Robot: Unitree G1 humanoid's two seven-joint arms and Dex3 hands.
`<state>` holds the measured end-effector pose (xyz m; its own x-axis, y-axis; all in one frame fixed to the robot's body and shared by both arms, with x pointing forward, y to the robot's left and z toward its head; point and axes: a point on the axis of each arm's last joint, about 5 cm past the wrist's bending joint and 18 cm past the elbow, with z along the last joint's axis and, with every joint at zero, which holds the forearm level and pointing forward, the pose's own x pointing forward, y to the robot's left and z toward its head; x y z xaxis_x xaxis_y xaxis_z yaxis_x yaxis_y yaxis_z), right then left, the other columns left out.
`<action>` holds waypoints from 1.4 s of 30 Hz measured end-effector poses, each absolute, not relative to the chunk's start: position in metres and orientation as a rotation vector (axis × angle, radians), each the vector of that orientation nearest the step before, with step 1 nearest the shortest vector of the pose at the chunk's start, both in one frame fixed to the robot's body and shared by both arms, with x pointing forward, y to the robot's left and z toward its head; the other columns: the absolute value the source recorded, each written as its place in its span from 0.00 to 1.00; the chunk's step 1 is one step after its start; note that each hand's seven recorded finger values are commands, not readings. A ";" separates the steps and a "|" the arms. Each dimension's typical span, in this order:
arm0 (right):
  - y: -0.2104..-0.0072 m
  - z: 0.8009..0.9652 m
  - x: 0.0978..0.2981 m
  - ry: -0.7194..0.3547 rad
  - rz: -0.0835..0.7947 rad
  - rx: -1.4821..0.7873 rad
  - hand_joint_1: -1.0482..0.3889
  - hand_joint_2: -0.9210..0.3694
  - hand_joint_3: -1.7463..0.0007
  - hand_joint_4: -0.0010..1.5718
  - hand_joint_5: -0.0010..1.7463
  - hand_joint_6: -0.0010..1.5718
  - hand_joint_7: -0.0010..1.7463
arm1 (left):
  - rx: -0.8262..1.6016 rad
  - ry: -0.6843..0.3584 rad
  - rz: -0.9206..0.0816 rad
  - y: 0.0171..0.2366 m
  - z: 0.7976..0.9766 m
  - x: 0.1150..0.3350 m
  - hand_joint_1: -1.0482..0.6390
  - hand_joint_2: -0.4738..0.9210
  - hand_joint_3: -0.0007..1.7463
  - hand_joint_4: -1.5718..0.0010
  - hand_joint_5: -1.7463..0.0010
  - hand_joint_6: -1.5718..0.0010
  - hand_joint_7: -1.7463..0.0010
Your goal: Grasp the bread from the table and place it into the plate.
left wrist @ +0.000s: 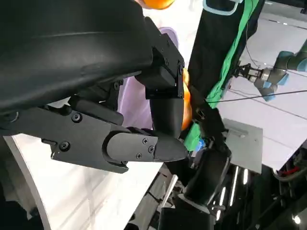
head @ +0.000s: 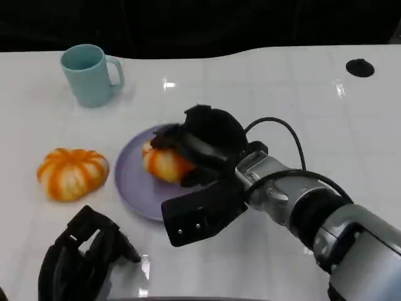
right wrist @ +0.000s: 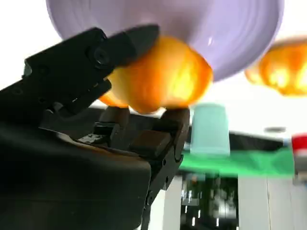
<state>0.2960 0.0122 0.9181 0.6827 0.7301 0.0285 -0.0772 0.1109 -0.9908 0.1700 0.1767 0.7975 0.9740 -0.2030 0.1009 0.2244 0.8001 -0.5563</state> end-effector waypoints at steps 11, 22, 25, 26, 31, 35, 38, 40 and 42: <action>0.011 0.919 0.296 -0.559 0.717 -1.345 0.15 0.00 0.73 0.05 0.00 0.09 0.00 | -0.602 -0.038 -0.231 0.176 0.798 0.170 0.28 1.00 0.14 0.60 0.00 0.66 0.15; -0.002 0.922 0.300 -0.533 0.765 -1.247 0.13 0.00 0.72 0.07 0.02 0.08 0.00 | -0.603 -0.042 -0.230 0.176 0.798 0.171 0.28 1.00 0.14 0.60 0.00 0.66 0.16; -0.010 0.921 0.301 -0.544 0.767 -1.193 0.14 0.00 0.71 0.08 0.02 0.09 0.01 | -0.604 -0.041 -0.229 0.176 0.798 0.170 0.28 1.00 0.14 0.60 0.00 0.66 0.16; -0.013 0.921 0.301 -0.550 0.775 -1.179 0.13 0.00 0.70 0.09 0.03 0.10 0.01 | -0.605 -0.041 -0.229 0.176 0.798 0.170 0.28 1.00 0.14 0.60 0.00 0.66 0.16; -0.033 0.919 0.300 -0.550 0.791 -1.053 0.17 0.00 0.74 0.14 0.05 0.14 0.02 | -0.606 -0.041 -0.228 0.176 0.798 0.170 0.28 1.00 0.14 0.60 0.00 0.66 0.15; -0.049 0.914 0.296 -0.522 0.774 -0.901 0.20 0.00 0.77 0.19 0.07 0.18 0.03 | -0.606 -0.041 -0.229 0.175 0.798 0.171 0.27 1.00 0.14 0.60 0.00 0.67 0.15; -0.062 0.909 0.290 -0.502 0.744 -0.733 0.22 0.00 0.77 0.26 0.09 0.24 0.05 | -0.605 -0.040 -0.227 0.175 0.798 0.171 0.27 1.00 0.14 0.60 0.00 0.67 0.14; -0.072 0.904 0.286 -0.480 0.731 -0.643 0.23 0.00 0.77 0.31 0.11 0.27 0.06 | -0.604 -0.040 -0.225 0.175 0.798 0.171 0.28 1.00 0.14 0.60 0.00 0.67 0.14; -0.083 0.900 0.283 -0.459 0.723 -0.570 0.24 0.00 0.77 0.34 0.12 0.30 0.07 | -0.604 -0.039 -0.224 0.175 0.798 0.171 0.28 1.00 0.14 0.60 0.00 0.67 0.14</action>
